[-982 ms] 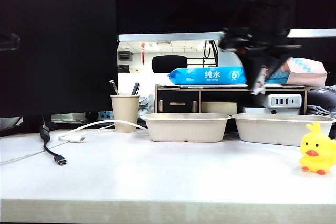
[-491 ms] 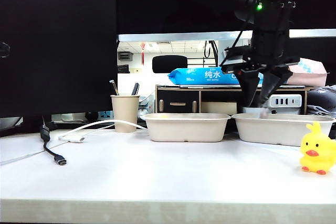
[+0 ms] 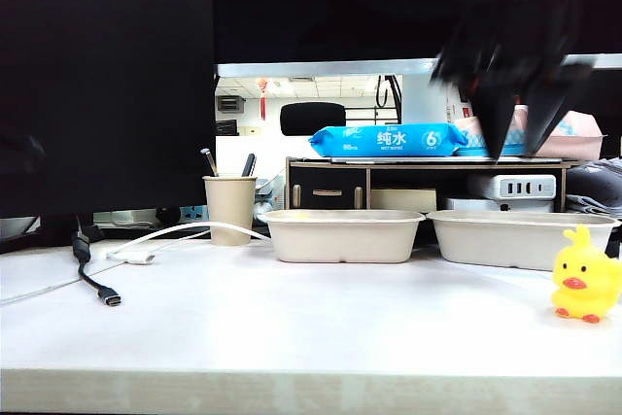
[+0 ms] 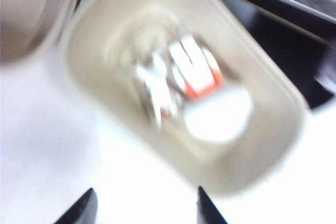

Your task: Put the dolls with similar colors into the same paper box, while dolls with different colors go into separate paper boxes.

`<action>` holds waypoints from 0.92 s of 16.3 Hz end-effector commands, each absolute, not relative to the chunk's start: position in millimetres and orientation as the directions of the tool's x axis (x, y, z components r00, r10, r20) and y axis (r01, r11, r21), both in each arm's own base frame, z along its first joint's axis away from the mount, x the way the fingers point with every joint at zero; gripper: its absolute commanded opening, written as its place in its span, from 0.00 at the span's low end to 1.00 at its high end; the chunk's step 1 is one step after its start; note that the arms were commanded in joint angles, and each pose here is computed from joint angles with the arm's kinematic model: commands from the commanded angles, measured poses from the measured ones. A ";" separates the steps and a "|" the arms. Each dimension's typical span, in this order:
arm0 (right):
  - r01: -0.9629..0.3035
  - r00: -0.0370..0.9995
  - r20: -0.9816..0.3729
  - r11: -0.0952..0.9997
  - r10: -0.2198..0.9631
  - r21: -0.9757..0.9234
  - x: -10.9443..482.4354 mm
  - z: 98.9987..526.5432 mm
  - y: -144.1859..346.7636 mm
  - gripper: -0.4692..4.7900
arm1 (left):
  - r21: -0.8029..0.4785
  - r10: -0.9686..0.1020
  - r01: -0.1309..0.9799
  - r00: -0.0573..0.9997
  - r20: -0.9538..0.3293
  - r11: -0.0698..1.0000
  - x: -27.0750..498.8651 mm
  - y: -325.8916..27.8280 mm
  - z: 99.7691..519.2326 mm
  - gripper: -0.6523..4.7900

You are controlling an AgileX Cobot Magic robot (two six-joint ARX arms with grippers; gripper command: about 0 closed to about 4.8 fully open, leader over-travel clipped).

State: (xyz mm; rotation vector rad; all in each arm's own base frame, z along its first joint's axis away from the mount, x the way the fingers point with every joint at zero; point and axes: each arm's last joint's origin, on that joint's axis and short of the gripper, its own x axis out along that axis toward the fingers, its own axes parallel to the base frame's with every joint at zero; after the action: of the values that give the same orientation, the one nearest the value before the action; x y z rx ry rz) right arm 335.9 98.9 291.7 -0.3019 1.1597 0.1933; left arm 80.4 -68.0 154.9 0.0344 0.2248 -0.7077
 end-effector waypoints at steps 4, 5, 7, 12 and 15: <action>-0.336 0.374 -0.925 0.940 0.070 -0.065 273.9 345.0 82.3 0.55 | -0.046 -0.649 0.675 0.684 -0.333 0.736 82.6 -75.5 145.1 0.11; -0.348 0.373 -0.923 0.936 0.094 -0.045 266.0 345.9 80.9 0.55 | -0.046 -0.646 0.675 0.681 -0.346 0.736 83.0 -75.9 143.8 0.11; -0.373 0.335 -0.934 0.928 0.122 -0.013 250.7 332.1 80.0 0.58 | -0.046 -0.645 0.675 0.679 -0.350 0.736 83.2 -76.1 143.5 0.11; -0.399 0.262 -0.945 0.913 0.195 0.078 243.2 281.8 81.0 0.61 | -0.046 -0.637 0.673 0.673 -0.375 0.738 83.9 -76.7 141.1 0.11; -0.398 0.261 -0.946 0.914 0.193 0.077 243.6 266.8 81.1 0.83 | -0.046 -0.637 0.675 0.668 -0.384 0.736 84.0 -77.1 140.1 0.11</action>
State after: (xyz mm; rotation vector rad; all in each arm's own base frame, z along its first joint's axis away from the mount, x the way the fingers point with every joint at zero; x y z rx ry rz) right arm 242.0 80.6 266.5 -0.1958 1.2792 0.3992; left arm 83.8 -76.3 137.7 0.1080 0.4098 -0.7334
